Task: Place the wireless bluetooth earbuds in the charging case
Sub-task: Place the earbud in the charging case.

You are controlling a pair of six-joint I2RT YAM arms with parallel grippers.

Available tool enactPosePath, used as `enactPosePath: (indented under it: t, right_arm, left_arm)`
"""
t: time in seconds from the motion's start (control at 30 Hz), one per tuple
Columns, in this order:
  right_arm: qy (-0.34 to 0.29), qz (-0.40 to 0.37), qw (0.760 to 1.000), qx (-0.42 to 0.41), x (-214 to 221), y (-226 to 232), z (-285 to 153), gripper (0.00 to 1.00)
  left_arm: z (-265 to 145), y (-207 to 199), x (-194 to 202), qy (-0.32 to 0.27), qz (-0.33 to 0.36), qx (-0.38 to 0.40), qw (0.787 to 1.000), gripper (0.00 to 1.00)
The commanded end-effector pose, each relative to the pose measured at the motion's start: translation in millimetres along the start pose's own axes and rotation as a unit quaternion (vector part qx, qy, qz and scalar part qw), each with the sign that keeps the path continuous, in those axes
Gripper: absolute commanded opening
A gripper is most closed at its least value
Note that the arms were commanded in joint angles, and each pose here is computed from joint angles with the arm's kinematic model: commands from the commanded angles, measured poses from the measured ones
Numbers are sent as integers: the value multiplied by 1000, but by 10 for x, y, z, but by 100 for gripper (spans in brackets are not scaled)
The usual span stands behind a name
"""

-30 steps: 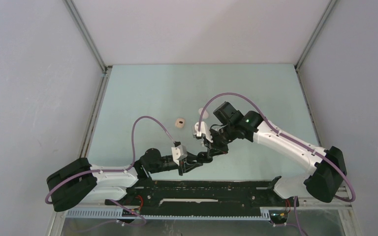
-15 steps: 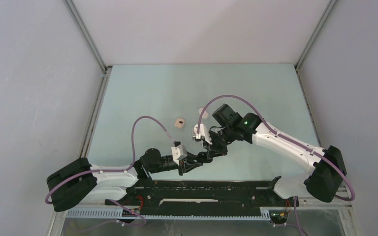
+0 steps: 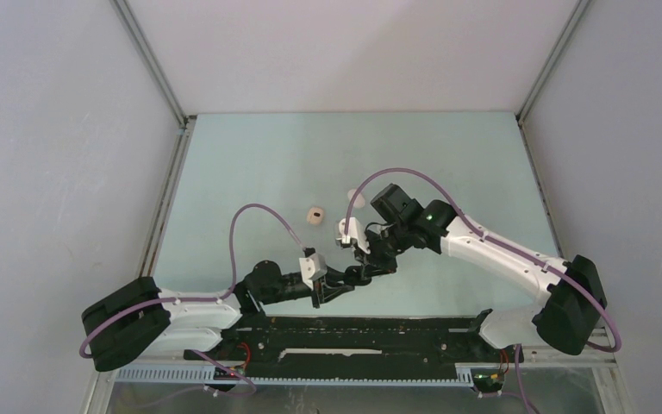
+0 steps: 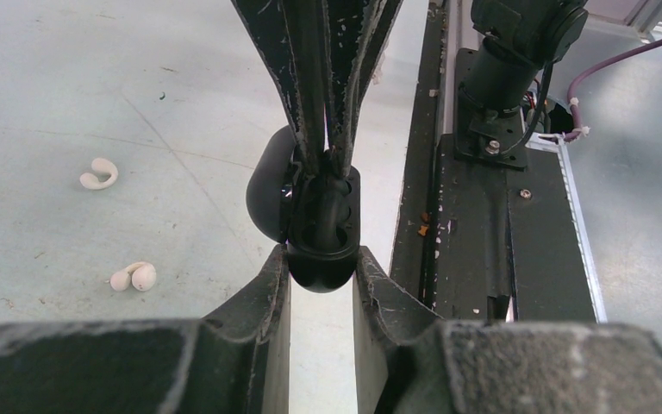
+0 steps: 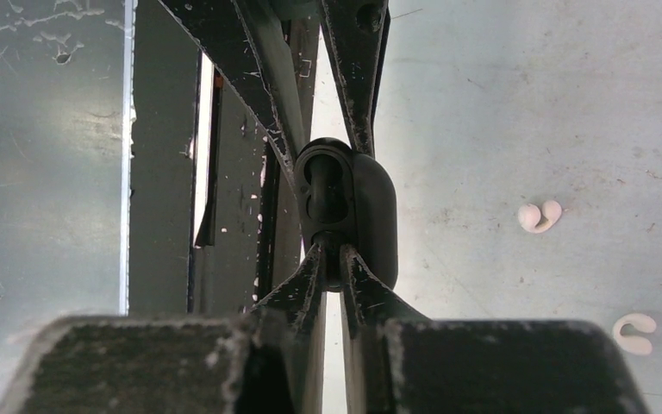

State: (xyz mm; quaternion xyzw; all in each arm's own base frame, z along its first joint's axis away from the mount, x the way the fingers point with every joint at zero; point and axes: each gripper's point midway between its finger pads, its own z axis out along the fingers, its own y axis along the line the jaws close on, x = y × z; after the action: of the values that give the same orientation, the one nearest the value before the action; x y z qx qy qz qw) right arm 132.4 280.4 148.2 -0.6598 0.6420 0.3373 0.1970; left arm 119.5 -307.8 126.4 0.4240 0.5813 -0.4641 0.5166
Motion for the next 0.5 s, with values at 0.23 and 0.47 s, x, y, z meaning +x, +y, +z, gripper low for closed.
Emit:
enactPosePath:
  t: [0.23, 0.47]
  right_arm:
    - [-48, -10, 999, 14, -177, 86, -248, 27]
    - [-100, -13, 995, -2, -328, 253, -585, 31]
  left_arm:
    - [11, 31, -171, -36, 8, -5, 999, 0]
    - [28, 35, -163, -33, 6, -4, 999, 0]
